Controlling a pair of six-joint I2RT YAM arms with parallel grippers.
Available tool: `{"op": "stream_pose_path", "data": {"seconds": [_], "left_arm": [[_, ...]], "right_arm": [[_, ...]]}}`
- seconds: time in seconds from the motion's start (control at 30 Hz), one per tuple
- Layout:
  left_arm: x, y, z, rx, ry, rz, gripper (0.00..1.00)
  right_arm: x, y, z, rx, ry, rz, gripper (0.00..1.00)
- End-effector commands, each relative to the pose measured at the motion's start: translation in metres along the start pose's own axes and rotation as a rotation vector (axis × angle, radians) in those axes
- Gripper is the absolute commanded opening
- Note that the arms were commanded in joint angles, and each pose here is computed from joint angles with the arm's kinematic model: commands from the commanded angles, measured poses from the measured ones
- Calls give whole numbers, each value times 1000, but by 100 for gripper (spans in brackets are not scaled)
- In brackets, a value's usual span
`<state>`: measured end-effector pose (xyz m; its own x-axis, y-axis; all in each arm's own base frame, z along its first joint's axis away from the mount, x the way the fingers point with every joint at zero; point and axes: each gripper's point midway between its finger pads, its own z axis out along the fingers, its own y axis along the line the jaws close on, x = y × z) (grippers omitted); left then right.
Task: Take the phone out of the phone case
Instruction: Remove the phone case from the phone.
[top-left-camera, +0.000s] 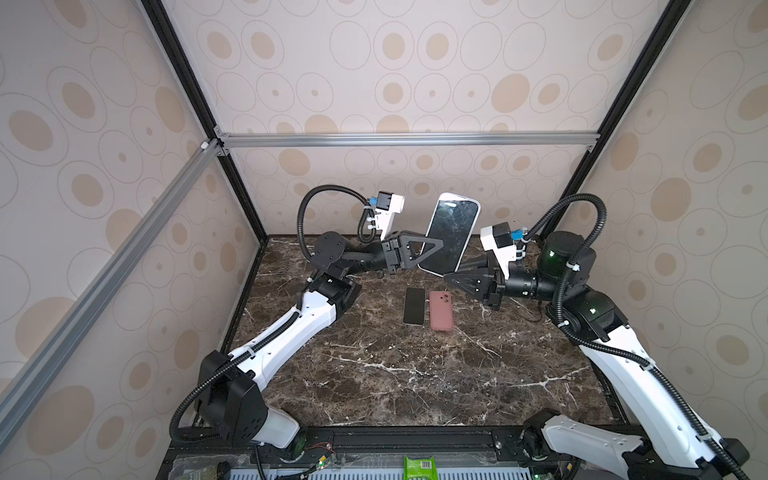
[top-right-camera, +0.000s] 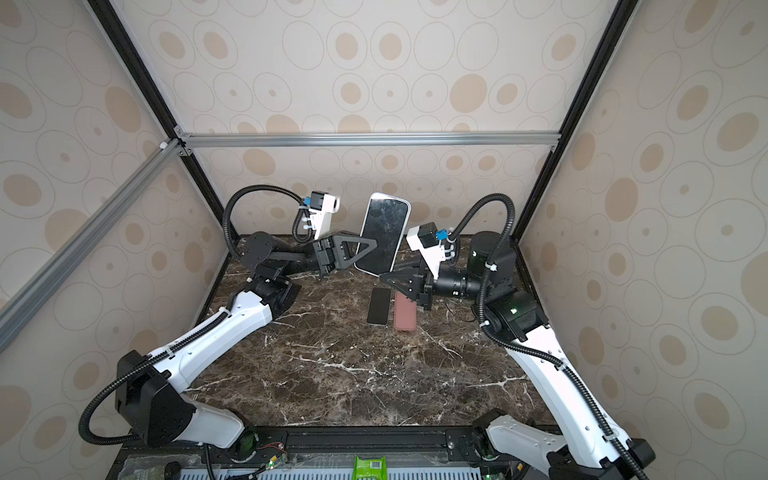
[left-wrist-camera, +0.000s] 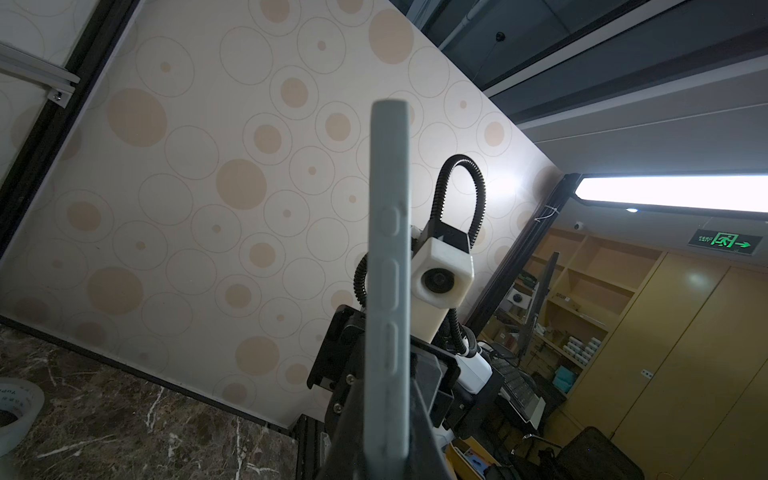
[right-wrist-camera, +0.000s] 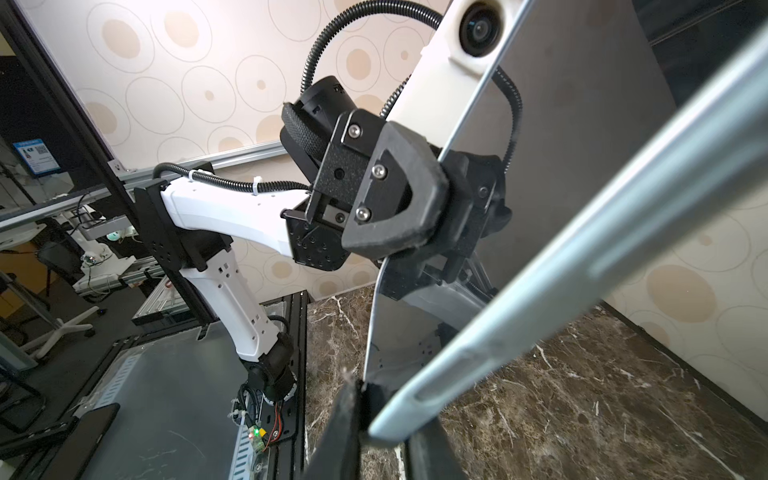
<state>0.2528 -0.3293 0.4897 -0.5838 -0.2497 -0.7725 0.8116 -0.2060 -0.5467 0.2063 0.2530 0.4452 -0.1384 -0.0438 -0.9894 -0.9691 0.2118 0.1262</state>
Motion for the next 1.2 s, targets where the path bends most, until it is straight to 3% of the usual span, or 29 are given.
{"op": "stream_pose_path", "data": {"seconds": [0.0,0.3,0.5,1.17], "left_arm": [[-12,52,-9,-141,-60,-110,0],[7,77,-9,-164,-28,-230,0],[21,86,-13,-168,-6,-287,0],[27,91,-15,-187,9,-294,0]], "right_arm": [[-28,44,-13,-150,-71,-228,9],[-47,46,-11,-158,-84,-366,6],[-70,54,-15,-179,-113,-436,11],[-68,63,-18,-225,-114,-434,30]]}}
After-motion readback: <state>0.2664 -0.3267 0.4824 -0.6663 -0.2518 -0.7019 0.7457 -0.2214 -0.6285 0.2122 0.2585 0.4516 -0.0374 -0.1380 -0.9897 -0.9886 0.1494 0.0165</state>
